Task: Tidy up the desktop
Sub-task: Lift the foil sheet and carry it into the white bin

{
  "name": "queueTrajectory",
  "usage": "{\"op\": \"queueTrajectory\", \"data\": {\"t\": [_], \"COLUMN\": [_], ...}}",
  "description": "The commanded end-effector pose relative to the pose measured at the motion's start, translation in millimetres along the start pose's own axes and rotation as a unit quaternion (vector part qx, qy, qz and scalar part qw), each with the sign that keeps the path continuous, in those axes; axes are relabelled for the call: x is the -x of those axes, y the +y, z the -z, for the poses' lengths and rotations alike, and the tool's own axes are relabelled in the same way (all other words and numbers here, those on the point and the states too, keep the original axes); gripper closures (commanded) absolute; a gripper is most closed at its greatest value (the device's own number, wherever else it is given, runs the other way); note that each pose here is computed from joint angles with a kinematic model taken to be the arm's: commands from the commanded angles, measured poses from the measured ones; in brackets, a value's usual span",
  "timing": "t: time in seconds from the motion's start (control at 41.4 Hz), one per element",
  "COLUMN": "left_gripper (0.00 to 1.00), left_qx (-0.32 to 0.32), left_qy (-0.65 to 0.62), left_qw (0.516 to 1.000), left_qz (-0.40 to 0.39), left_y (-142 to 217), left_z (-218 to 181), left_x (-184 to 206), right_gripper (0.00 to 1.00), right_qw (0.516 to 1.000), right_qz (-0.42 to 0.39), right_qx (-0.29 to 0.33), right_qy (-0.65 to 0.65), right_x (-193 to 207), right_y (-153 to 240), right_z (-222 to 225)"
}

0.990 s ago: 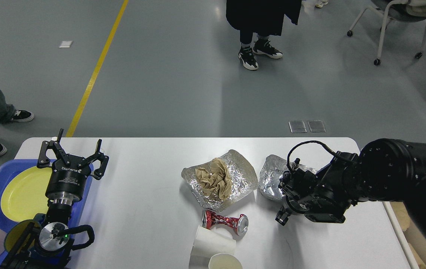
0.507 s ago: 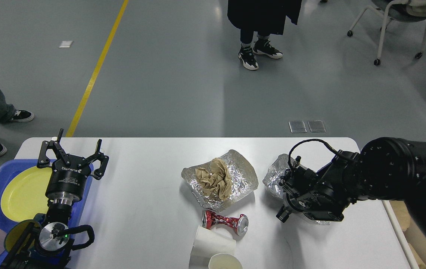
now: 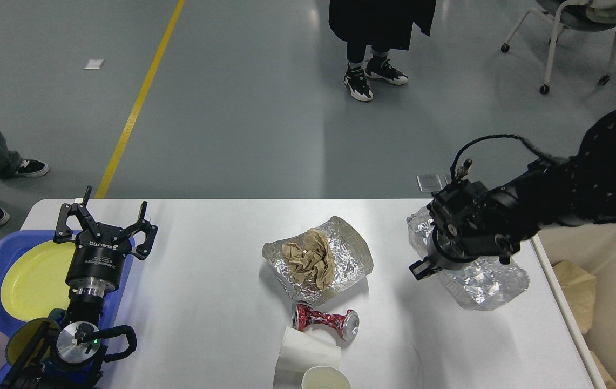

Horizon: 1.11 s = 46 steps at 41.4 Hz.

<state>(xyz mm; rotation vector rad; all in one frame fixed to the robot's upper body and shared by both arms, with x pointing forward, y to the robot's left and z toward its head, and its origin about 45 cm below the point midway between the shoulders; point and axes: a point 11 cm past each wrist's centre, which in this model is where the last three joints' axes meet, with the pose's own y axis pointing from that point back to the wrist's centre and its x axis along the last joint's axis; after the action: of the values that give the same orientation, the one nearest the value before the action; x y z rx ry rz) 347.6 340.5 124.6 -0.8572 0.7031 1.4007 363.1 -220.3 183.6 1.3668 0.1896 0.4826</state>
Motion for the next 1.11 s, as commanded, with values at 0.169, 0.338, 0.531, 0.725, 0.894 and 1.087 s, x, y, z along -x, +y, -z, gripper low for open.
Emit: {"op": "queueTrajectory", "data": {"t": [0.169, 0.338, 0.531, 0.725, 0.894, 1.087], "left_gripper": [0.03, 0.03, 0.03, 0.03, 0.03, 0.03], "left_qx": [0.000, 0.000, 0.000, 0.000, 0.000, 0.001], "left_qy": [0.000, 0.000, 0.000, 0.000, 0.000, 0.000], "left_qw": [1.000, 1.000, 1.000, 1.000, 1.000, 1.000], "left_qz": [0.001, 0.001, 0.001, 0.001, 0.000, 0.000], "left_y": [0, 0, 0, 0, 0, 0], "left_z": [0, 0, 0, 0, 0, 0], "left_x": [0, 0, 0, 0, 0, 0], "right_gripper": [1.00, 1.00, 1.00, 1.00, 1.00, 1.00], "right_qw": [0.991, 0.982, 0.967, 0.953, 0.949, 0.916], "right_qz": [0.046, 0.030, 0.027, 0.021, 0.020, -0.016], "right_qx": [-0.031, -0.032, -0.047, -0.036, -0.030, 0.014], "right_qy": [-0.123, -0.182, -0.249, -0.302, -0.314, -0.399], "right_x": [-19, -8, 2, 9, 12, 42], "right_y": [115, 165, 189, 195, 192, 164], "right_z": [-22, -33, -36, -56, -63, -129]}}
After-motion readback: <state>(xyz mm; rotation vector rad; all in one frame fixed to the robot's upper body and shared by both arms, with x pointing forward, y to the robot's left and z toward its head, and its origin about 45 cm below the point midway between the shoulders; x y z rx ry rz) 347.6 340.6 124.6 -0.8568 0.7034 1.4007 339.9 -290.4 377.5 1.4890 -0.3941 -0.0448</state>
